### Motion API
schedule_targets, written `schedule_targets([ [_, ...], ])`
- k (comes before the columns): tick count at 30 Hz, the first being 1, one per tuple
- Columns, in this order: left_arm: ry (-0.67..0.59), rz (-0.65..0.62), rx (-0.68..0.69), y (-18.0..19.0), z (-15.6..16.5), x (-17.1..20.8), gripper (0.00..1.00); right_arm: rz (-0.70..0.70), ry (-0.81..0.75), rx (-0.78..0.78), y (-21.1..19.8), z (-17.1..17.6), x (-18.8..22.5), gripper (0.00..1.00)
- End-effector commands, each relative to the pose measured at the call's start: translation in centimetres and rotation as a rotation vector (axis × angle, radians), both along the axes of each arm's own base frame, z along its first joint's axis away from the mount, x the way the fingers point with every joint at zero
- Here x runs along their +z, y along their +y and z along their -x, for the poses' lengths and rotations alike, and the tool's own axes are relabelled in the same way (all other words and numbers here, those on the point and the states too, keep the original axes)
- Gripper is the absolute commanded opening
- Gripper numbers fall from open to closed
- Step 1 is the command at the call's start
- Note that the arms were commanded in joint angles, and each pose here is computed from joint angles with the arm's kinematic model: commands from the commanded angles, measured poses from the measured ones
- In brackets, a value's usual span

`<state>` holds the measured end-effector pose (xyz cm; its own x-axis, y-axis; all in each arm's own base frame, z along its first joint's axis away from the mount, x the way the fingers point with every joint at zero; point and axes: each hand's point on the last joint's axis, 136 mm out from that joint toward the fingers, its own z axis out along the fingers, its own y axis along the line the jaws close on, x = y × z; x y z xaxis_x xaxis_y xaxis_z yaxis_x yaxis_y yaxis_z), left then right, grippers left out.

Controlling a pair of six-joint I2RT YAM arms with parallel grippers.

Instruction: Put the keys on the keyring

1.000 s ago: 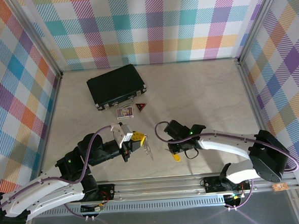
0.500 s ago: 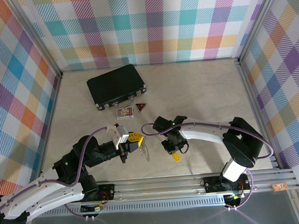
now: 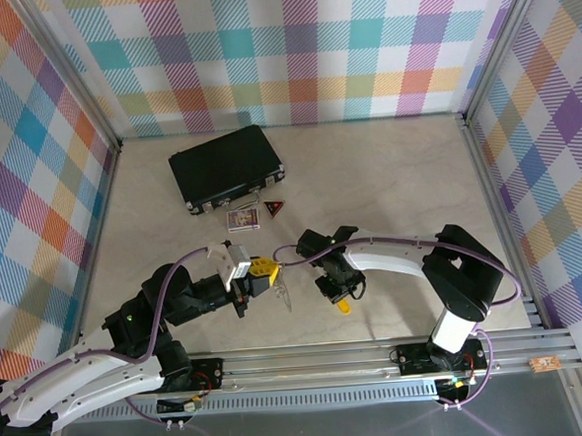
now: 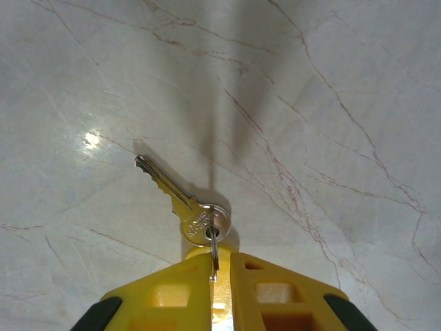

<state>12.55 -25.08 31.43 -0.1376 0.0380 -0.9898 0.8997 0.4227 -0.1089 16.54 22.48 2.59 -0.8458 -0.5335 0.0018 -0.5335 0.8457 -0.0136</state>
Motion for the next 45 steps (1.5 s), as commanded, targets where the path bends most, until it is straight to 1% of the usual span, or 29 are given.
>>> schedule_targets([
  [1,-0.039,0.055,-0.022,0.0,0.5,1.5,0.0,-0.003,0.002,0.015,0.2,-0.1,0.3,0.13],
  [13,-0.033,0.048,-0.023,-0.1,0.4,1.3,0.0,-0.013,-0.002,0.004,0.3,-0.1,-0.4,0.13],
  [20,-0.033,0.049,-0.023,-0.1,0.5,1.4,0.0,-0.012,-0.001,-0.003,0.2,-0.1,-0.6,0.09],
  [27,-0.03,0.045,-0.022,-0.2,0.4,1.2,0.0,-0.017,-0.022,-0.016,-0.1,-0.2,-0.1,0.02],
  [33,-0.029,0.041,-0.023,-0.2,0.4,1.1,0.0,-0.061,-0.097,-0.087,-0.7,-0.6,0.4,0.0],
  [36,-0.025,0.038,-0.022,-0.3,0.3,1.0,0.0,-0.109,-0.146,-0.174,-1.3,-0.6,0.5,0.0],
  [38,-0.026,0.039,-0.022,-0.4,0.3,1.0,0.0,-0.176,-0.197,-0.227,-1.3,-0.8,0.8,0.0],
  [40,-0.026,0.039,-0.021,-0.4,0.3,0.9,0.0,-0.267,-0.28,-0.267,-1.2,-1.2,1.4,0.0],
  [43,-0.025,0.039,-0.023,-0.5,0.3,0.8,0.0,-0.387,-0.406,-0.316,-1.7,-1.7,2.5,0.0],
  [45,-0.026,0.04,-0.025,-0.5,0.3,0.9,0.0,-0.451,-0.46,-0.331,-2.1,-1.9,2.9,0.0],
])
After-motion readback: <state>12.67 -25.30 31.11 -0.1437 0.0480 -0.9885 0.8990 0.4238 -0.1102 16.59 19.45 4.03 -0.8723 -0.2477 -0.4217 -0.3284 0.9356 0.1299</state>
